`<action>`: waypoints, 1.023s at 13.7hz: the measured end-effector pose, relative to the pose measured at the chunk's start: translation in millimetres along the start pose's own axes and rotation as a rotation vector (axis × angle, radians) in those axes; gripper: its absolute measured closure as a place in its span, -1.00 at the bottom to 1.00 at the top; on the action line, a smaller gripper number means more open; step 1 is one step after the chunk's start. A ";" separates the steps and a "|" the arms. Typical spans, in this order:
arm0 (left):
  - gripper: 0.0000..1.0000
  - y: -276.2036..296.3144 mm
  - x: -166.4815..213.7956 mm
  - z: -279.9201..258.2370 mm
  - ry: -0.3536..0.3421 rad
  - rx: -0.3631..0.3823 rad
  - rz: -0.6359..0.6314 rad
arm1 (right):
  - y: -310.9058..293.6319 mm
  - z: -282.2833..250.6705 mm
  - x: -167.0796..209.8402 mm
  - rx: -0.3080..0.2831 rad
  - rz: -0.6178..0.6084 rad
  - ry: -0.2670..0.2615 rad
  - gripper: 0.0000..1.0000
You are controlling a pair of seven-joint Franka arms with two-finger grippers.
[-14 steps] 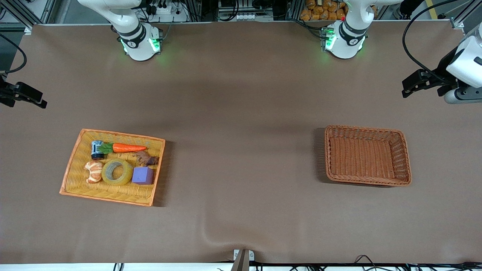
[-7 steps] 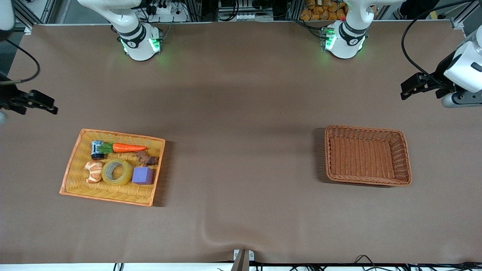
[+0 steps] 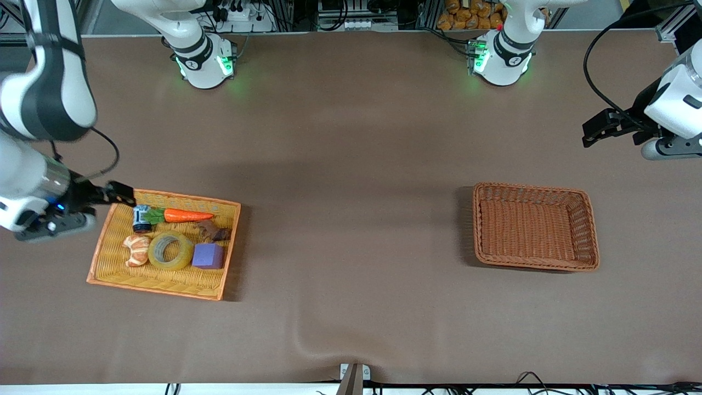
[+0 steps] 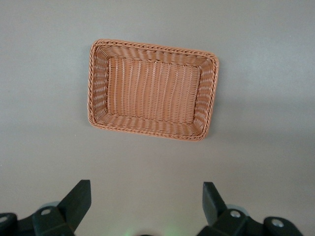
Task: Transfer tape with both arms
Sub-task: 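Reach the right gripper down toward the tape roll in the yellow tray, then close the right gripper on the rim of the tape roll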
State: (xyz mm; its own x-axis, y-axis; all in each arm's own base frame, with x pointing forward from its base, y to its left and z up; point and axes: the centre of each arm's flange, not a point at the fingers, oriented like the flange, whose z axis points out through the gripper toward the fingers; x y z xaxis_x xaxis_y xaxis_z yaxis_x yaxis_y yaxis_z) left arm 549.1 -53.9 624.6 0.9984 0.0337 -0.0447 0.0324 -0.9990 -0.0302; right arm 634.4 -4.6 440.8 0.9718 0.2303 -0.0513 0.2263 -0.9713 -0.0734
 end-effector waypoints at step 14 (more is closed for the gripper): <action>-1.00 -8.0 1.2 0.3 -0.001 -0.002 -0.015 | 14.3 223.3 41.4 0.025 -0.260 -0.100 -0.92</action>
State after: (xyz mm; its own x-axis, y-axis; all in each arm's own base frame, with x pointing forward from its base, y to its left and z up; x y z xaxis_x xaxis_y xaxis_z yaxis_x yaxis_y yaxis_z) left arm 550.0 -45.8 624.6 0.9978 0.0492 -0.0449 0.0479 -0.9984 -0.0287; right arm 663.0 4.4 215.3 0.8695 0.4779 -0.1252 0.4645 -0.8771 -0.1219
